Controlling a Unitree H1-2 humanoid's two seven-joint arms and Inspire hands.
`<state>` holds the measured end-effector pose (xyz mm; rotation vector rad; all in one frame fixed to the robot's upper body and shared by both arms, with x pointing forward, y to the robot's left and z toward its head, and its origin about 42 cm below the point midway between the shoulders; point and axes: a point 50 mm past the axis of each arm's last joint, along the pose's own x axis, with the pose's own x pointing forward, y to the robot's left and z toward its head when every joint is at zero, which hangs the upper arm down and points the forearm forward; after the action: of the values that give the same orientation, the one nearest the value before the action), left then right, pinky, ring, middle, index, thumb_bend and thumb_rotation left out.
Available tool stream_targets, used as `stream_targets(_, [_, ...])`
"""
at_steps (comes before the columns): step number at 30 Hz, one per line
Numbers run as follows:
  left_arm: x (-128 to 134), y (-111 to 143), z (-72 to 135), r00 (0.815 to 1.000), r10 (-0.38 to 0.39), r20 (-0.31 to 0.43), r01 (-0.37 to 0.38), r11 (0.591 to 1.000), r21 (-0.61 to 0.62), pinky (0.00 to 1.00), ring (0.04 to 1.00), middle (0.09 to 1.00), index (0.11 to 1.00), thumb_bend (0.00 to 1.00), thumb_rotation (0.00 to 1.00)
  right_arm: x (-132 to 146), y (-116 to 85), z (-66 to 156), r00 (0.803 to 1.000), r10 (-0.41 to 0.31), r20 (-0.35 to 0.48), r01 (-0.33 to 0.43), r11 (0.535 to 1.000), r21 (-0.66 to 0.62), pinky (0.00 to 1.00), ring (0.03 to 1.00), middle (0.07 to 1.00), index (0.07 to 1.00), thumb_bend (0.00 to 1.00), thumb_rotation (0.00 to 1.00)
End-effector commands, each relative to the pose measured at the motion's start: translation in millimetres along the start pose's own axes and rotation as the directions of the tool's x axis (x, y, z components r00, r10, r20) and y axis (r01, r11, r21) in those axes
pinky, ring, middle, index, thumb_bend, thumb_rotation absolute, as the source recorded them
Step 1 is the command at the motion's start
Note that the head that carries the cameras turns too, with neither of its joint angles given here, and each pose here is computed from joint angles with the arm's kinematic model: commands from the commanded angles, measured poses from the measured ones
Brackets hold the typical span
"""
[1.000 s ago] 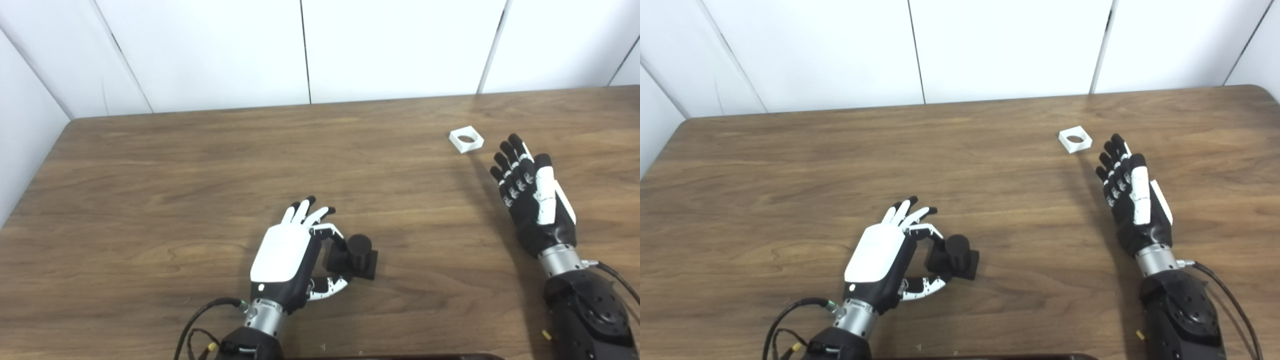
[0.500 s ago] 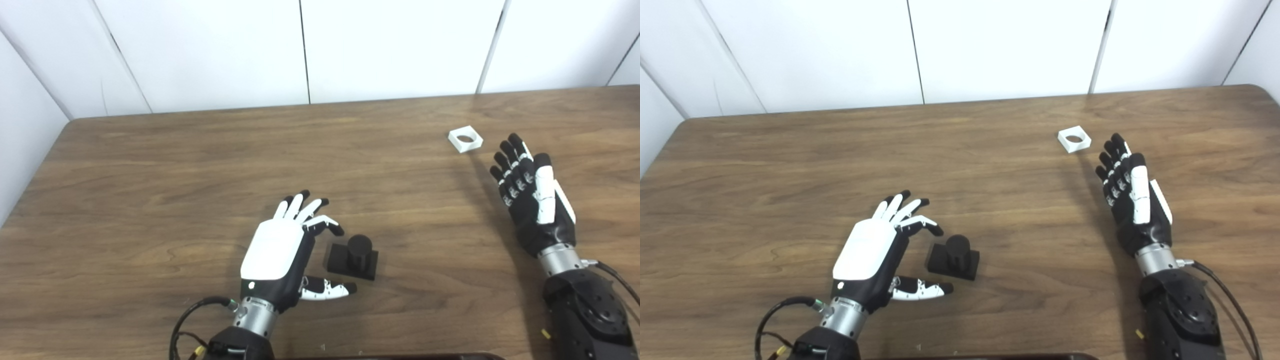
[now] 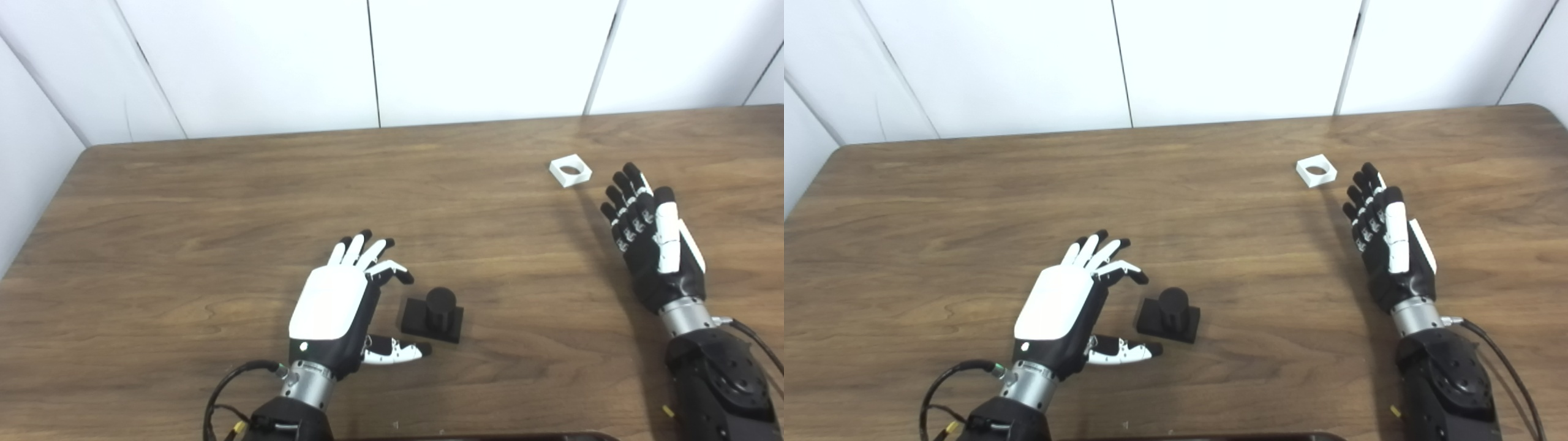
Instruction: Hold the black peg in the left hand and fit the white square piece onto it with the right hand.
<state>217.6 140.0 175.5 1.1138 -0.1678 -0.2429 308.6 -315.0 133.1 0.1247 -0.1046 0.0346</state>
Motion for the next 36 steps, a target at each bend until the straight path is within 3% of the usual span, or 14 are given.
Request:
stream_targets(1, [11.8,9.7,9.8,0.999,0.033,0.027,-0.032,0.999,-0.028,1.0,1.0,0.952,0.67,0.97,0.23,-4.4,-1.2,-10.7,1.0,-0.001,-0.013,0.002,1.0,0.02,1.0,1.0,1.0,1.0,0.55,0.97])
stream_targets(12, [26.8,10.5,8.7,1.0,-0.028,0.003,0.028,0.998,-0.049,1.0,1.0,0.96,0.684,0.9,0.1,-7.7,-1.8,-11.0,1.0,-0.004,-0.019,0.004,1.0,0.015,1.0,1.0,1.0,1.0,0.57,1.0])
stream_targets(36, [52.3,19.5,1.9,0.992,-0.128,0.011,0.128,0.992,0.009,1.0,1.0,0.967,0.685,0.89,0.1,-13.0,0.5,-11.3,1.0,-0.008,-0.018,0.008,1.0,0.023,1.0,1.0,1.0,1.0,0.58,0.99])
